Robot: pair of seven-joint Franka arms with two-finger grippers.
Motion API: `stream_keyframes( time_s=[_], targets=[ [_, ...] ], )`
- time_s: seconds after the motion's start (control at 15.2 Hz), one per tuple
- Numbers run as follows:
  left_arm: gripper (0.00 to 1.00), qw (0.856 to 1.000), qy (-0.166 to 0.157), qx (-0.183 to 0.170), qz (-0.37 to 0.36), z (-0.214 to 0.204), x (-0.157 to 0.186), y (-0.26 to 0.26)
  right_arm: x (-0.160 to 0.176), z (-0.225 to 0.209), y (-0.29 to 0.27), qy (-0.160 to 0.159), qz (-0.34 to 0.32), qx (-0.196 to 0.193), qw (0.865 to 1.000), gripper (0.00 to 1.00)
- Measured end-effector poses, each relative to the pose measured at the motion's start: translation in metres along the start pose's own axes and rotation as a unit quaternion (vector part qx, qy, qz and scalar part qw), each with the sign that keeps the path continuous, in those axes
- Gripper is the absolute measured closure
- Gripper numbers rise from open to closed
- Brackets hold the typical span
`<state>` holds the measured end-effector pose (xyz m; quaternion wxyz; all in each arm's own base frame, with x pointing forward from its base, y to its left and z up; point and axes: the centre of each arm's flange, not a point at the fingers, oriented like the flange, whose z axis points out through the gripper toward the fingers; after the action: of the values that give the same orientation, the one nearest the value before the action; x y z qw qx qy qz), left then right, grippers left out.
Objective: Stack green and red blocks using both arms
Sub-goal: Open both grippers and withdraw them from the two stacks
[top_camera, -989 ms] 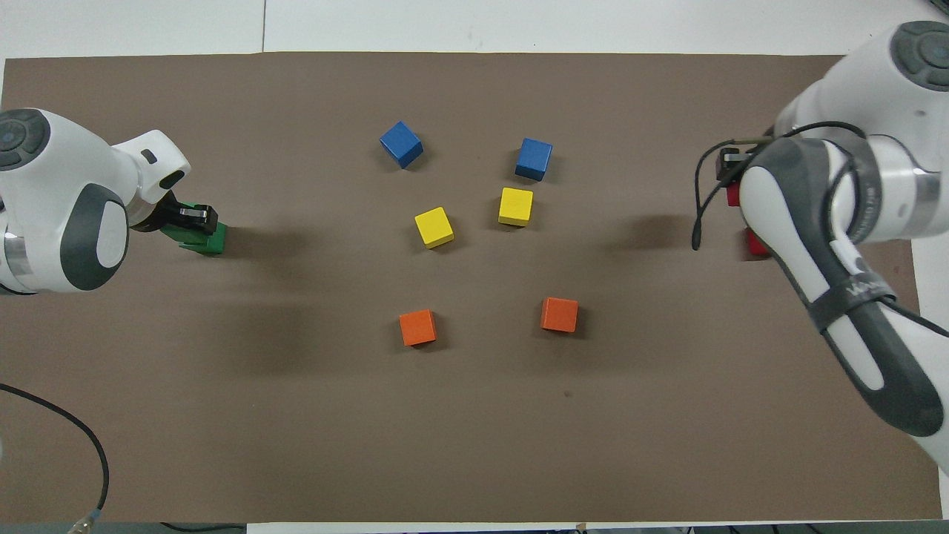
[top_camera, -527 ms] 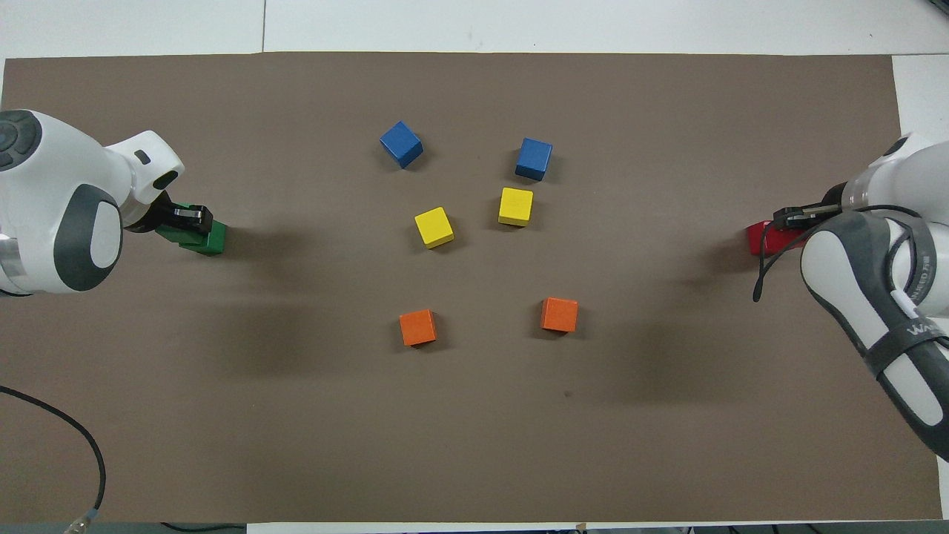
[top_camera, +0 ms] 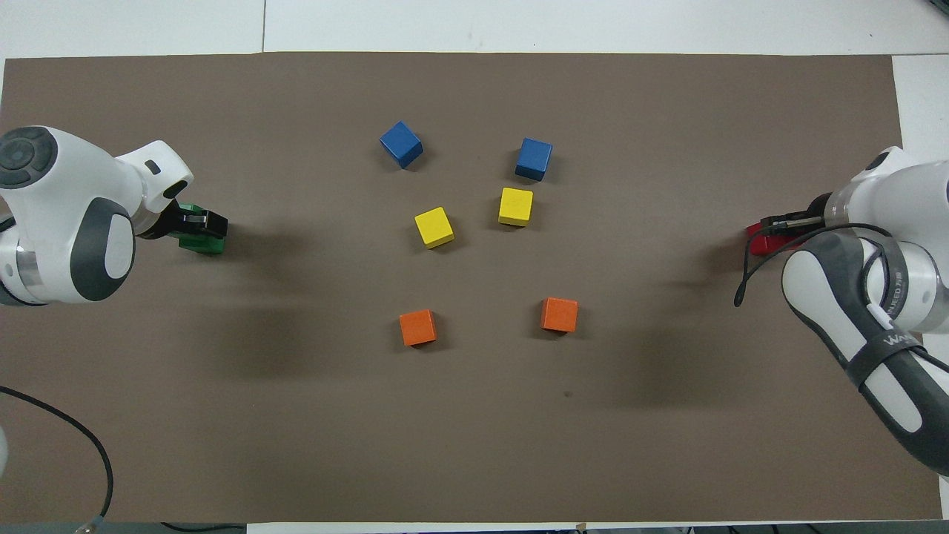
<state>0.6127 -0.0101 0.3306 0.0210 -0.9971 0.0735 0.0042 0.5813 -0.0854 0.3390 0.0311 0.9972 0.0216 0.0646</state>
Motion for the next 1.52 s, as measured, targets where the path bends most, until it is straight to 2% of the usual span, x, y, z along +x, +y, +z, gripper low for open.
stream_keyframes(
  time_s=[0.2,0.33,0.4,0.66,0.79,0.92,1.05,1.32,1.52],
  targets=[
    [0.00,1.000,0.005,0.001,-0.001,-0.006,0.000,-0.001,-0.004,0.000,-0.001,0.003,0.000,0.000,1.000,0.45],
    [0.00,1.000,0.018,0.004,-0.003,-0.028,0.001,-0.003,-0.005,0.000,-0.001,0.003,0.000,0.000,1.000,0.45],
    [0.00,1.000,0.020,0.006,-0.004,-0.044,0.001,-0.005,-0.005,0.000,-0.001,0.003,0.000,0.000,1.000,0.42],
    [0.00,1.000,0.001,0.011,-0.009,-0.131,-0.010,-0.007,-0.007,0.002,-0.001,-0.005,0.000,0.002,1.000,0.02],
    [0.00,1.000,-0.008,0.013,-0.010,-0.172,-0.030,-0.004,-0.008,-0.004,-0.001,-0.024,0.000,0.005,1.000,0.00],
    [0.00,1.000,-0.012,0.016,-0.011,-0.202,-0.049,-0.001,0.002,-0.033,-0.003,-0.053,-0.003,0.010,0.999,0.00],
    [0.00,1.000,-0.008,0.018,-0.011,-0.215,-0.059,0.001,0.016,-0.086,-0.008,-0.069,-0.010,0.013,0.998,0.00],
    [0.00,1.000,-0.011,0.017,-0.010,-0.208,-0.059,0.001,0.011,-0.194,-0.036,-0.043,-0.035,0.016,0.998,0.00],
    [0.00,1.000,-0.011,0.017,-0.010,-0.207,-0.058,0.001,-0.011,-0.239,-0.054,-0.043,-0.051,0.020,0.998,0.00]
  ],
)
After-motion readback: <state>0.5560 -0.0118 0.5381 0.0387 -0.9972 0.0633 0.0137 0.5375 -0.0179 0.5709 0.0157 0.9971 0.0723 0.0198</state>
